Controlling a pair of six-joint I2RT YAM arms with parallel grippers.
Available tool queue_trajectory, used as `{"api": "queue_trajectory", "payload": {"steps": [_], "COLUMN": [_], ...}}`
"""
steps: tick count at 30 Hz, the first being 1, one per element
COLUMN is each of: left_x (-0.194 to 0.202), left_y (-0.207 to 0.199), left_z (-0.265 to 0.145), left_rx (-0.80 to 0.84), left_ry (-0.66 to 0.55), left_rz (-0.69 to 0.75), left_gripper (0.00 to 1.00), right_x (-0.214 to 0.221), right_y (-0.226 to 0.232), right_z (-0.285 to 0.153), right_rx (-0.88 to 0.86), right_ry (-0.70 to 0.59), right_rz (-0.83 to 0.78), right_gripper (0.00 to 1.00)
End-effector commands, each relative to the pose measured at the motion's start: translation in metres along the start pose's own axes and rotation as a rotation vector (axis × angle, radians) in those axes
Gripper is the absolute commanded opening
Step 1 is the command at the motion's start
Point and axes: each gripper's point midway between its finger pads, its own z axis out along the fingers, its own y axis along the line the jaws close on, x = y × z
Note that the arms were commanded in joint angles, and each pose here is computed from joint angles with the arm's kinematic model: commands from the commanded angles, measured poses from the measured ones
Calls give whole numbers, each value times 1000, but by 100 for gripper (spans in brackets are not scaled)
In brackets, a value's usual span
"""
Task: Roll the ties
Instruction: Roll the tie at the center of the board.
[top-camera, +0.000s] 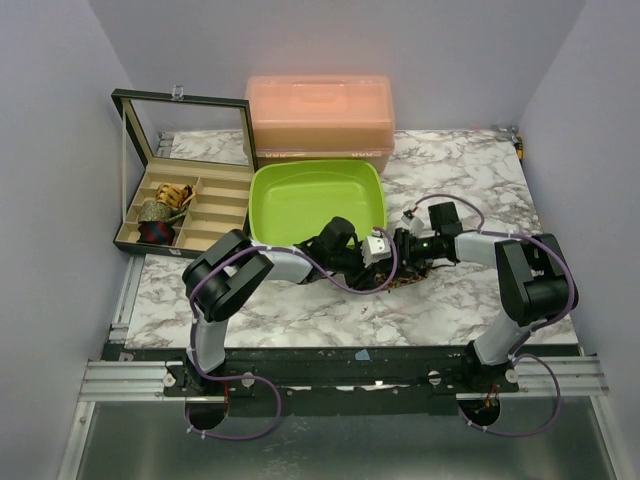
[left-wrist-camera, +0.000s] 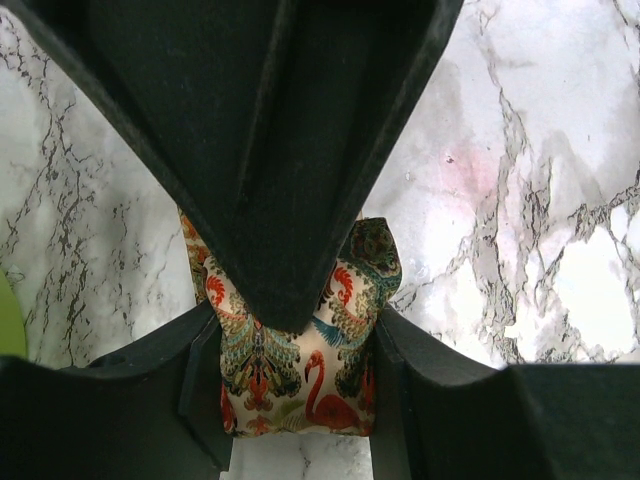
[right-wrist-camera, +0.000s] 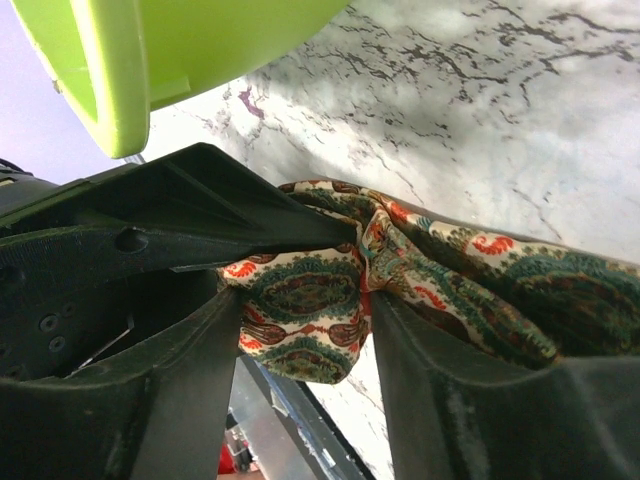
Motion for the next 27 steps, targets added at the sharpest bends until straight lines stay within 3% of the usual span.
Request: {"api": "queue_trajectory", "payload": {"steps": [1, 3, 4, 5, 7, 10, 16, 27], "left_x": [69, 68, 67, 65, 56, 38, 3, 0], "left_y": [-18, -17, -16, -15, -10, -1, 3, 12], "left_z": [-3, -3, -4, -4, -7, -13, -23, -4], "left_rx": [35, 31, 26, 23, 5, -21, -39, -69], "left_ry": [205, 199, 195, 184, 141, 57, -120, -172], "left_rz": [-160, -155, -152, -144, -122, -85, 63, 41], "left_gripper": [24, 30, 38, 45, 62, 74, 84, 80], "right_x": [12, 16, 16, 17, 18, 21, 30, 32], "right_y": [-7, -22, -28, -33, -43, -56, -73, -87], "right_z": [7, 8, 8, 9, 10, 11, 6, 11], "right_rx": [28, 90, 117, 137, 171, 196, 211, 211], "right_ry": [37, 61, 69, 80, 97, 124, 164, 151], "right_rz": [-13, -12, -7, 0, 19, 52, 86, 98], "right_gripper": [37, 14, 5, 1, 0, 0, 0, 0]}}
